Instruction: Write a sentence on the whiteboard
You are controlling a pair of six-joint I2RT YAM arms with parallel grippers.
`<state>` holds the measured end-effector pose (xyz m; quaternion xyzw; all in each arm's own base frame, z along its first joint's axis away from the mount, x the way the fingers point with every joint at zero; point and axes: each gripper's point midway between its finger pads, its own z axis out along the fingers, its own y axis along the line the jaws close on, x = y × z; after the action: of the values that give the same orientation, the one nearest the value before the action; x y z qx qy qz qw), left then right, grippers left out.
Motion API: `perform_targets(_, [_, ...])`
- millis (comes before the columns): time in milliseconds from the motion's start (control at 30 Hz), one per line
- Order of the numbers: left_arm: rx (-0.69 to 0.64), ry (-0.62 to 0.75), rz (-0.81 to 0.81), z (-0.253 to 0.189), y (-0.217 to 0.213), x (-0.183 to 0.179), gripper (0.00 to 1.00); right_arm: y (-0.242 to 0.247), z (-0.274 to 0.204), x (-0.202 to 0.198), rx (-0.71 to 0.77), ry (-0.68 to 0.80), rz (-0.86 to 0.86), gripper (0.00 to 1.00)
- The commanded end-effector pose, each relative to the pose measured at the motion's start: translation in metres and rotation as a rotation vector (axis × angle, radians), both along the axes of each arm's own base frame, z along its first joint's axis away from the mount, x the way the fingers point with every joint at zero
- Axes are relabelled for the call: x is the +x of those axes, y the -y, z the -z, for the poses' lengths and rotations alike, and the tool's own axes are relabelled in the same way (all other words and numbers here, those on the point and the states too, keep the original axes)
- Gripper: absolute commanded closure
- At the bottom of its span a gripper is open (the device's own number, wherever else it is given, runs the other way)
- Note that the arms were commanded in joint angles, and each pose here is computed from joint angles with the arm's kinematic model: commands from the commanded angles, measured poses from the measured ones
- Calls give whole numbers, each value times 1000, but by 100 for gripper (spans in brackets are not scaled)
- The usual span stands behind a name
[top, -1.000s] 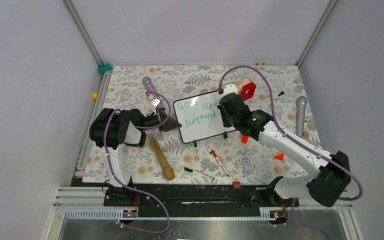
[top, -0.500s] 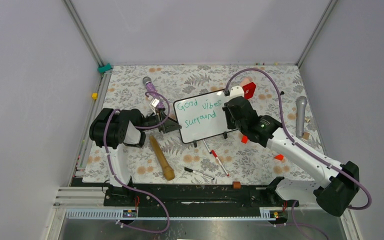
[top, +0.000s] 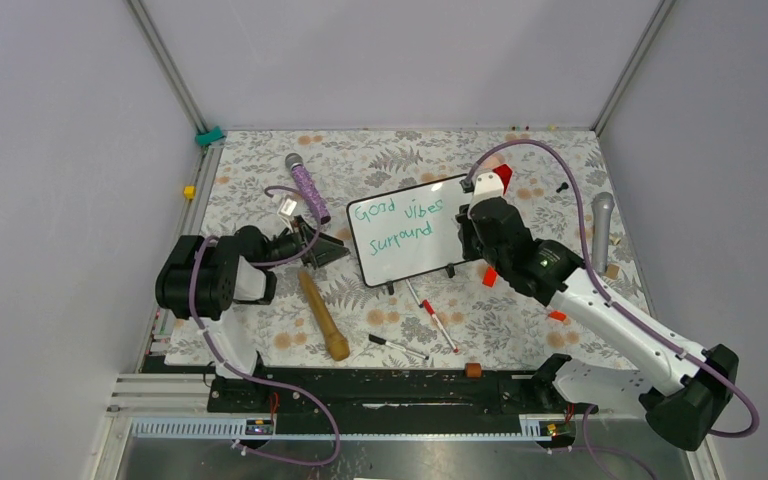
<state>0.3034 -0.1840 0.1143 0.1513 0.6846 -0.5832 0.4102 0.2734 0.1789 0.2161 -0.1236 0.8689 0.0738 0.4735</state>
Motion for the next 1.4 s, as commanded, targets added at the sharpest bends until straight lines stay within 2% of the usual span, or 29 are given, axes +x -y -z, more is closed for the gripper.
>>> perform_targets(0, [-19,81,-63,-27,-12,1,30,5,-11,-3,45,29,19,100])
perform_targets(67, [-37,68,-62,-36,-13,-3,23,5,-10,-4,53,25,18,100])
perform_targets(267, [-83,48,-115,-57,-21,-13,17,-2,-10,-10,93,0,-9,100])
perform_targets(400, [-150,-14,-91,-83,-20,-23,10,-6,-17,-14,134,11,-30,100])
perform_targets(533, [-178,24,-74,-118,-19,-37,7,-8,-23,-19,177,15,-38,100])
perform_targets(633, [-117,-50,-106,-119,-20,-40,6,-6,-26,-21,198,30,-31,100])
perform_targets(700, [-9,-117,-162,-109,-25,-40,5,-4,-27,-22,205,38,-28,100])
perform_targets(767, [126,-129,-207,-107,-33,-46,4,-2,-29,-23,210,45,-27,100])
perform_targets(833, [195,-101,-229,-116,-39,-53,3,-2,-30,-25,222,50,-31,100])
perform_targets(1033, [189,-158,-201,-135,-37,-67,1,-3,-32,-27,237,54,-41,100])
perform_targets(1100, [204,-115,-234,-143,-41,-70,1,-3,-32,-27,239,58,-42,100])
perform_targets(1167, [250,-66,-341,-151,-52,-70,1,-4,-32,-28,243,56,-48,100])
perform_targets(1267, [337,-74,-589,-152,-85,-70,1,-4,-32,-28,244,56,-52,100])
perform_targets(1367, [401,-46,-725,-156,-107,-75,1,-4,-32,-28,249,64,-50,100])
